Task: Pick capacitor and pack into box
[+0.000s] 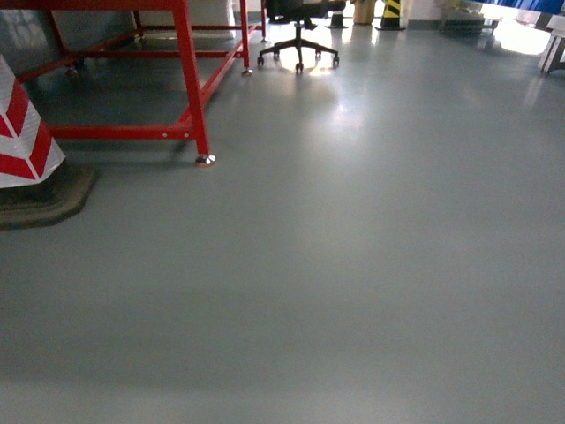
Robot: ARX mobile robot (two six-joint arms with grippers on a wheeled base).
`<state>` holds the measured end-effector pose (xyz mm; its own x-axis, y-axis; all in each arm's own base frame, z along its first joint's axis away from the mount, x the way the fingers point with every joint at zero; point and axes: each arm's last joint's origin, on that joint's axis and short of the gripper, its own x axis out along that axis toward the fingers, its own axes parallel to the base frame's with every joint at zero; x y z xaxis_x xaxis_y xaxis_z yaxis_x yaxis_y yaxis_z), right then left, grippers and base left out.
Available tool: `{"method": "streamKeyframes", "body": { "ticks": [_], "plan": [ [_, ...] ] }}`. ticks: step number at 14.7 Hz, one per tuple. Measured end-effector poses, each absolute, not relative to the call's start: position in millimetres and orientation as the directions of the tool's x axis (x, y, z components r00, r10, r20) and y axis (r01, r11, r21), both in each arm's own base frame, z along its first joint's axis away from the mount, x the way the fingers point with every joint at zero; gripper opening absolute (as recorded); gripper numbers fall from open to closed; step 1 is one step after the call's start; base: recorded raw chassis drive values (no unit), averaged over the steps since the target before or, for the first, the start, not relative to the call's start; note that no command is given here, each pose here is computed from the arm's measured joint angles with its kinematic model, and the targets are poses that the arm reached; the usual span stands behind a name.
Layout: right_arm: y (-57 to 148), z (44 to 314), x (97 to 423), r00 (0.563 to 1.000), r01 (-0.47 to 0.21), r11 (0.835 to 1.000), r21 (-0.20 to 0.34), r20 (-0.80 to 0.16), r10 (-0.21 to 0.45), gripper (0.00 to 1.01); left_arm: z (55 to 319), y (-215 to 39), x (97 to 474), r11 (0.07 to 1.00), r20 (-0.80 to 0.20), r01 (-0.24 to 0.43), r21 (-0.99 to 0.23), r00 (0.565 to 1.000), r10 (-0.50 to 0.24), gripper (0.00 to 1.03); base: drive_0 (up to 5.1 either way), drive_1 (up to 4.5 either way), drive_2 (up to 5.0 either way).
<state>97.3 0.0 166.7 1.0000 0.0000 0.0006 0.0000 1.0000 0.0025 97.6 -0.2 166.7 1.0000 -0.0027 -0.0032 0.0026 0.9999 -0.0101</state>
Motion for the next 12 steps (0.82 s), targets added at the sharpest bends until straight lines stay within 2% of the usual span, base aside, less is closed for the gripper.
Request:
{"method": "streamKeyframes", "body": {
  "ticks": [12],
  "plan": [
    [0.0,166.8,97.3,1.0,0.0,1.0,0.002,0.001,0.0,0.98,166.6,-0.2,97.6,1.0,-0.004,0.001,-0.01,1.0,-0.002,0.43,-5.1,2.39,2.4]
  ]
}}
